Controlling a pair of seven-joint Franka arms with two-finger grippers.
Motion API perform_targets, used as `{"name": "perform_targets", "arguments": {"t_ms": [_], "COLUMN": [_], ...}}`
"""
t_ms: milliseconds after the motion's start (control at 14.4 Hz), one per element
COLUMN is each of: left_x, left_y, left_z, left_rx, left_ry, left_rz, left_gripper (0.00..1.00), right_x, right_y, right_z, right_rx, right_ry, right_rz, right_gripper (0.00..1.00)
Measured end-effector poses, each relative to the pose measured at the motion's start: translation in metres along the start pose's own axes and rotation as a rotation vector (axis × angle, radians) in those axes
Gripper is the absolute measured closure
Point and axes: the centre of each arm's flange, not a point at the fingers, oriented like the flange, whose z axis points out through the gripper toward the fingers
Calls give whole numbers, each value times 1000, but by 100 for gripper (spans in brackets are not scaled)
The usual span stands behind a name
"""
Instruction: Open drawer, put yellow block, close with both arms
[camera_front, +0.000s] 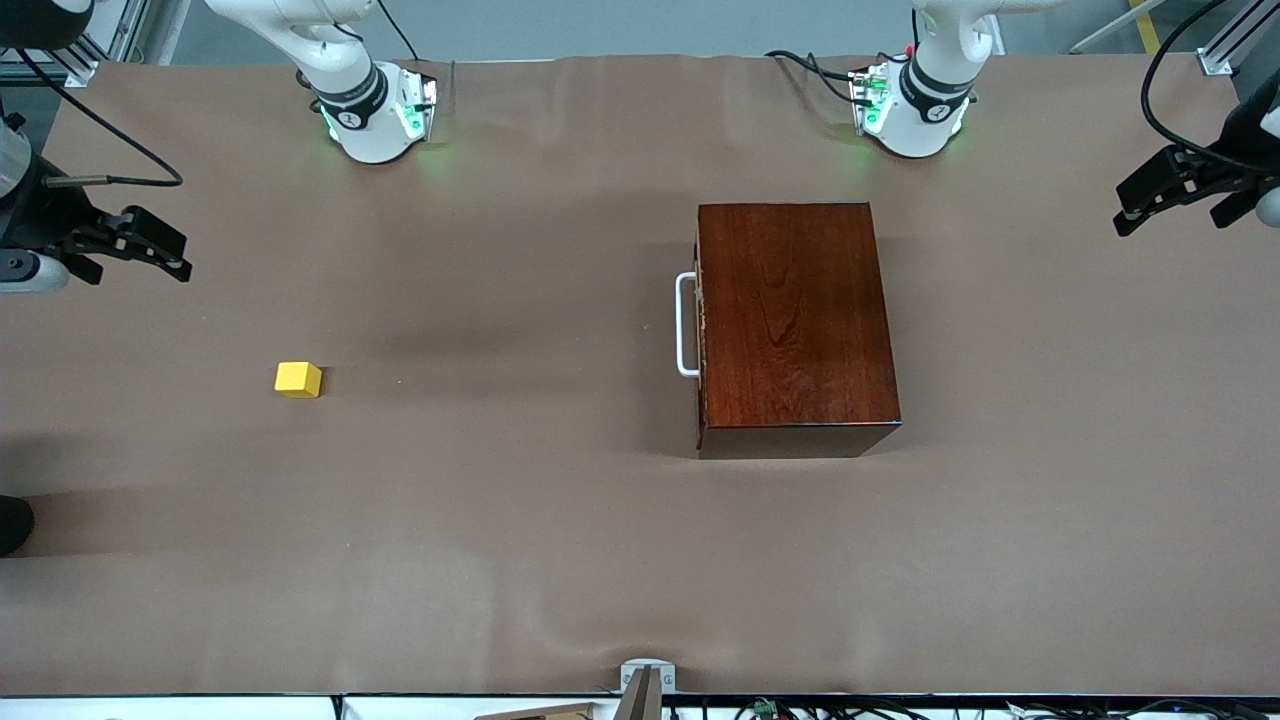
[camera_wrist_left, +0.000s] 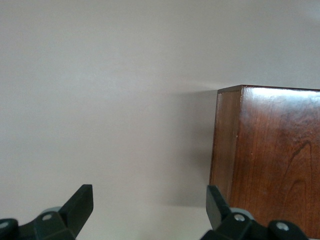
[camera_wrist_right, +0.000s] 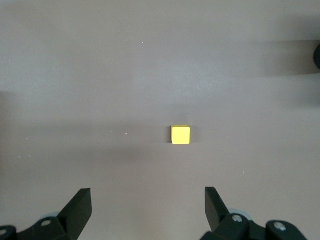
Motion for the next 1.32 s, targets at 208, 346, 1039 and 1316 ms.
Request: {"name": "perform_targets", "arguments": {"t_ms": [208,346,1039,1316], "left_x": [0,1,0,-4], "left_y": [0,0,10,42], "left_z": [1,2,-2,-1], "left_rx": [0,0,-1,1], "left_ry": [-1,-3,4,3], "left_rz": [0,0,-26,-9], "left_gripper": [0,0,0,0], "right_x": [0,0,0,0], "right_y": [0,0,0,0], "right_z": [0,0,1,1], "right_rx": [0,0,0,0], "right_ry": [0,0,-1,-1], "right_rz": [0,0,0,0], "right_gripper": [0,0,0,0]}}
